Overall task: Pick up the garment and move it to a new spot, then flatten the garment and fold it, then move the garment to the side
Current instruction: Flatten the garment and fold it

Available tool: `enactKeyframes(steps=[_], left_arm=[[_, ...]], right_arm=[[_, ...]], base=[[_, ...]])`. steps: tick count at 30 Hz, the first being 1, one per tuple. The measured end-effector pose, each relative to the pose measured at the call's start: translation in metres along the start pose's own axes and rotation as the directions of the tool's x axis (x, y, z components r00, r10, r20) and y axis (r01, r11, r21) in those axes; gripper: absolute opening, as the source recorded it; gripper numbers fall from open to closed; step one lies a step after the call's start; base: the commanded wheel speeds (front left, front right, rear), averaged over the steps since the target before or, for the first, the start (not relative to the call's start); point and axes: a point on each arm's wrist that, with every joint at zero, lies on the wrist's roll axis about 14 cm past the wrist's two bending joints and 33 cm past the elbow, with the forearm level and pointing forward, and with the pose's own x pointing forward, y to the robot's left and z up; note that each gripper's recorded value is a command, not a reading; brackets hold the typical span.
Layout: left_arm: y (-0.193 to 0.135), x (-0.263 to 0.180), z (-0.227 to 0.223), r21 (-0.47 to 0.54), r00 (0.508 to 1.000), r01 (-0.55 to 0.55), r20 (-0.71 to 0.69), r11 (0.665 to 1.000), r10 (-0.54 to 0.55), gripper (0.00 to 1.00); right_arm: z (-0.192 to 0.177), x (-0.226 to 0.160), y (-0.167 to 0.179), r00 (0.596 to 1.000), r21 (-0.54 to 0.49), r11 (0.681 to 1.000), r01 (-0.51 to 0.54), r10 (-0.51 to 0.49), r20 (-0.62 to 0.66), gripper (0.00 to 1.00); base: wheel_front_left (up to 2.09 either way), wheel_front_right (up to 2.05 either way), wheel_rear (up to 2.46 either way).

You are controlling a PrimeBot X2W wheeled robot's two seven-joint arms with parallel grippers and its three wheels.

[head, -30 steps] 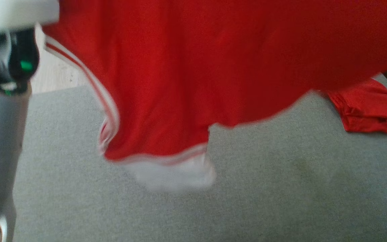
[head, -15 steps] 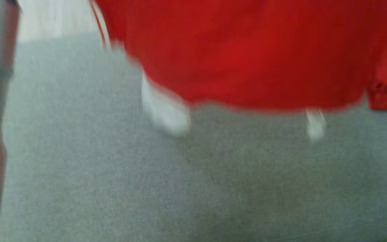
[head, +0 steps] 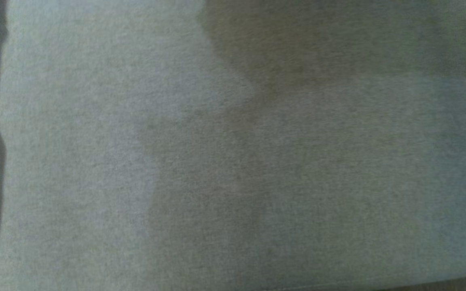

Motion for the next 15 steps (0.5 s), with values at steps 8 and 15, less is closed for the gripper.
enactKeyframes(steps=[8, 15], left_arm=[[-0.012, -0.082, -0.101, -0.026, 0.980, 0.043, -0.196, 0.999, -0.047, 0.00], [-0.032, -0.183, -0.111, -0.027, 0.958, 0.067, -0.277, 0.997, -0.072, 0.00]], right_arm=[[-0.108, -0.041, 0.032, 0.972, 0.079, 0.997, -0.021, 0.039, -0.233, 0.00], [-0.133, -0.113, 0.034, 0.939, 0.128, 0.992, 0.014, 0.031, -0.341, 0.00]], base=[[0.00, 0.00, 0.00], [0.00, 0.00, 0.00]])
